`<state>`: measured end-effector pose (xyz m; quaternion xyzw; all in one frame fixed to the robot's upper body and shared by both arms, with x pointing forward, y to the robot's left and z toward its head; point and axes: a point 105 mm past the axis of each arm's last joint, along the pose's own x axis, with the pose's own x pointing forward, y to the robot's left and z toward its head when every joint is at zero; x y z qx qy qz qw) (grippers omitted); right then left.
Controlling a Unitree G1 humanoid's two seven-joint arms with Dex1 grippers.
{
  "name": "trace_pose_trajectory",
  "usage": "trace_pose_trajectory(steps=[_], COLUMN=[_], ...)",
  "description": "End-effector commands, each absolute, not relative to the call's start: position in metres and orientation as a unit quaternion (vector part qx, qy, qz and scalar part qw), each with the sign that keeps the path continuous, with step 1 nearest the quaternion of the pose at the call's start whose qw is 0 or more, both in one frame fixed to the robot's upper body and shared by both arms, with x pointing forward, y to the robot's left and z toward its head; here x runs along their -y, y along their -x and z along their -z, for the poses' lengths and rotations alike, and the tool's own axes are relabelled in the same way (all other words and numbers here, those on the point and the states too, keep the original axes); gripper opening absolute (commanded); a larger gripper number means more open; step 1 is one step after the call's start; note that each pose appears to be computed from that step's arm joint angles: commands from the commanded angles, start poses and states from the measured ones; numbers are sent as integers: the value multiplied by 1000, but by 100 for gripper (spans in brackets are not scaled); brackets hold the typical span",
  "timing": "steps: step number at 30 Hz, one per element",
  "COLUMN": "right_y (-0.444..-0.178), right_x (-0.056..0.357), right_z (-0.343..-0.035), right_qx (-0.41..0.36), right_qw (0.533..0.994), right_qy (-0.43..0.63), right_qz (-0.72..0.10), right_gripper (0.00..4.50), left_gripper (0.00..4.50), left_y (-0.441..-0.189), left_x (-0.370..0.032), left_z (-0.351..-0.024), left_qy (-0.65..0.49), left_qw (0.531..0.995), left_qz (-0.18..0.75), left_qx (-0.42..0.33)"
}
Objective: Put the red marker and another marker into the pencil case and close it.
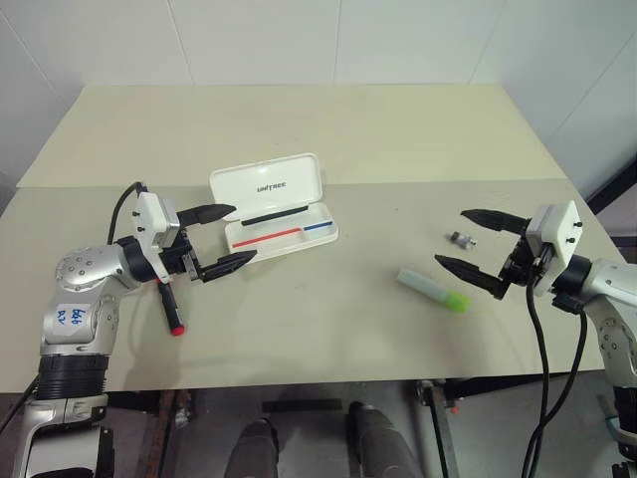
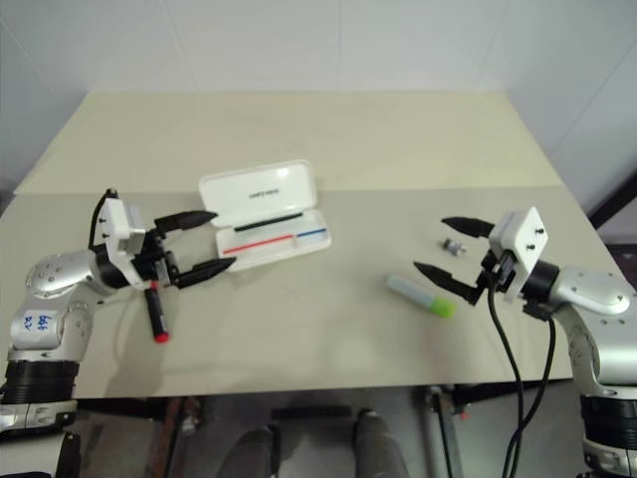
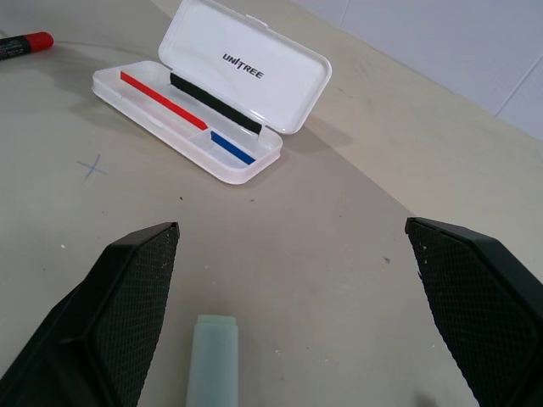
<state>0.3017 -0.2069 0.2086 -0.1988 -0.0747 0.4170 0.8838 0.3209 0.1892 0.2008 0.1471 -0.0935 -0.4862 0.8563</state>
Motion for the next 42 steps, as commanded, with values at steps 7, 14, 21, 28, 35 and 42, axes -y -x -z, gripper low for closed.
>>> trace_pose_trajectory(steps=[7, 14, 21, 28, 35, 42], right_y=[-307, -308, -297, -287, -287, -286], right_x=[194, 163, 115, 88, 78, 75], right_z=[-225, -226, -218, -219, -227, -230], right_qx=[114, 136, 156, 171, 200, 217], right_qw=[873, 849, 806, 786, 788, 791], right_qy=[205, 192, 176, 163, 154, 150], right_qz=[-428, -473, -543, -572, -562, -551], right_gripper=[450, 450, 450, 450, 450, 450], left_gripper=[448, 408, 225, 225, 225, 225], left_y=[-314, -317, -328, -338, -349, -350], left_x=[-198, -202, -204, -199, -191, -195], left_z=[-204, -201, -186, -178, -169, -160], left_qy=[-163, -177, -209, -255, -276, -296], left_qw=[865, 861, 850, 824, 803, 785], left_qz=[463, 467, 483, 506, 527, 540], left_qx=[105, 93, 39, 13, -28, -64])
